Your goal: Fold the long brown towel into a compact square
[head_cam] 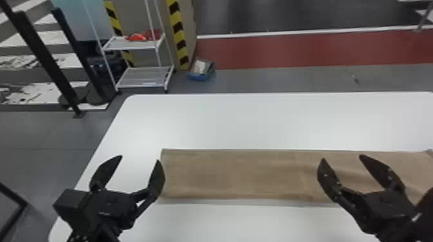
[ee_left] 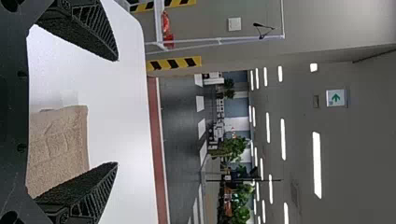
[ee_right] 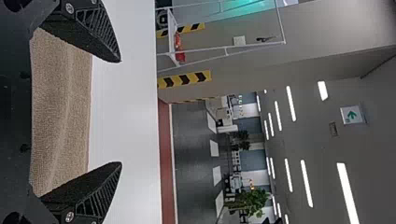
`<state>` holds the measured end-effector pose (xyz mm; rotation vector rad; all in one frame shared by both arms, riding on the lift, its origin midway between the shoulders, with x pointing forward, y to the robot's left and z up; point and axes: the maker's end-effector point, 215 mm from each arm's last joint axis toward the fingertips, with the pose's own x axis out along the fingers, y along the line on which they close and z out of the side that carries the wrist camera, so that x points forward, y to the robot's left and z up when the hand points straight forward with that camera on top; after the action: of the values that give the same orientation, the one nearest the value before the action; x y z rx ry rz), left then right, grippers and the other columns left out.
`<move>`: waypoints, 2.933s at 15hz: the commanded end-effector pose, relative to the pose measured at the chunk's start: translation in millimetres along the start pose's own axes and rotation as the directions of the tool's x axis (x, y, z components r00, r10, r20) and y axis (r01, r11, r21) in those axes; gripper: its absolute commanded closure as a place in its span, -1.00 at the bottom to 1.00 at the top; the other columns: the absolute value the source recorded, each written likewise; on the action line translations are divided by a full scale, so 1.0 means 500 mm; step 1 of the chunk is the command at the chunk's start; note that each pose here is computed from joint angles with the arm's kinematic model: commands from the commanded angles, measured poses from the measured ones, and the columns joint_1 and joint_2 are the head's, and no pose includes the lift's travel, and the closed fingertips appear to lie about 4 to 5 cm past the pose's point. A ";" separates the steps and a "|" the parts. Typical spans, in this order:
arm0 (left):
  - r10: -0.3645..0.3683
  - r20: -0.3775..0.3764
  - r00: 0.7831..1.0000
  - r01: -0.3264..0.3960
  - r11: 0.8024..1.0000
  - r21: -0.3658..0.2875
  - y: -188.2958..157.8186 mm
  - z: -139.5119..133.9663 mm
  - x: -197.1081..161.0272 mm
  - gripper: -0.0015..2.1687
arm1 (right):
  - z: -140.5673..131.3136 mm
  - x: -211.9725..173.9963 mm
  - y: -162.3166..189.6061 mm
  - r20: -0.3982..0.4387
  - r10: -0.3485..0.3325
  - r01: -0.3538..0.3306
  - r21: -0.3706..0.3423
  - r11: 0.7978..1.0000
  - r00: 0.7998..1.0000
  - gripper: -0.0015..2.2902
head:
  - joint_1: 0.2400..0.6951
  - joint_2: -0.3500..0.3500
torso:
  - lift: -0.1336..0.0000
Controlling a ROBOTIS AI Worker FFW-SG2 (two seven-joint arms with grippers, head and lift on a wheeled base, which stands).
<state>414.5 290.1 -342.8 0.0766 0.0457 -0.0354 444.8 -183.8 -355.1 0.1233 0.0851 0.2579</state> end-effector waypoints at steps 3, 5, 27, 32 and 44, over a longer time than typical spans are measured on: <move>0.002 0.002 1.000 -0.002 1.000 -0.002 0.000 0.002 -0.003 -0.92 | -0.001 -0.003 0.001 -0.001 0.000 0.000 0.003 1.000 1.000 -0.91 | 1.00 0.40 | -0.85; 0.000 0.003 1.000 0.000 1.000 -0.003 -0.002 0.004 -0.003 -0.92 | 0.000 -0.006 0.002 -0.001 0.000 0.000 0.002 1.000 1.000 -0.91 | 1.00 0.40 | -0.85; -0.138 -0.411 0.901 0.047 0.973 -0.224 -0.027 -0.193 0.056 -0.81 | -0.002 -0.011 -0.004 -0.004 -0.010 0.010 0.005 1.000 1.000 -0.91 | 1.00 0.35 | -0.85; -0.174 -0.482 0.858 0.031 0.956 -0.290 -0.032 -0.234 0.066 -0.81 | -0.011 -0.008 -0.006 -0.012 -0.010 0.010 0.007 1.000 1.000 -0.91 | 1.00 0.35 | -0.85; -0.163 -0.498 0.852 0.010 0.955 -0.296 -0.006 -0.254 0.073 -0.64 | -0.022 -0.008 -0.021 -0.020 -0.023 0.023 0.007 1.000 1.000 -0.91 | 1.00 0.37 | -0.85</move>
<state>445.1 295.8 -472.8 -0.2036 0.6021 -0.1004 442.7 -193.0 -366.4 0.1262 0.1056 0.2382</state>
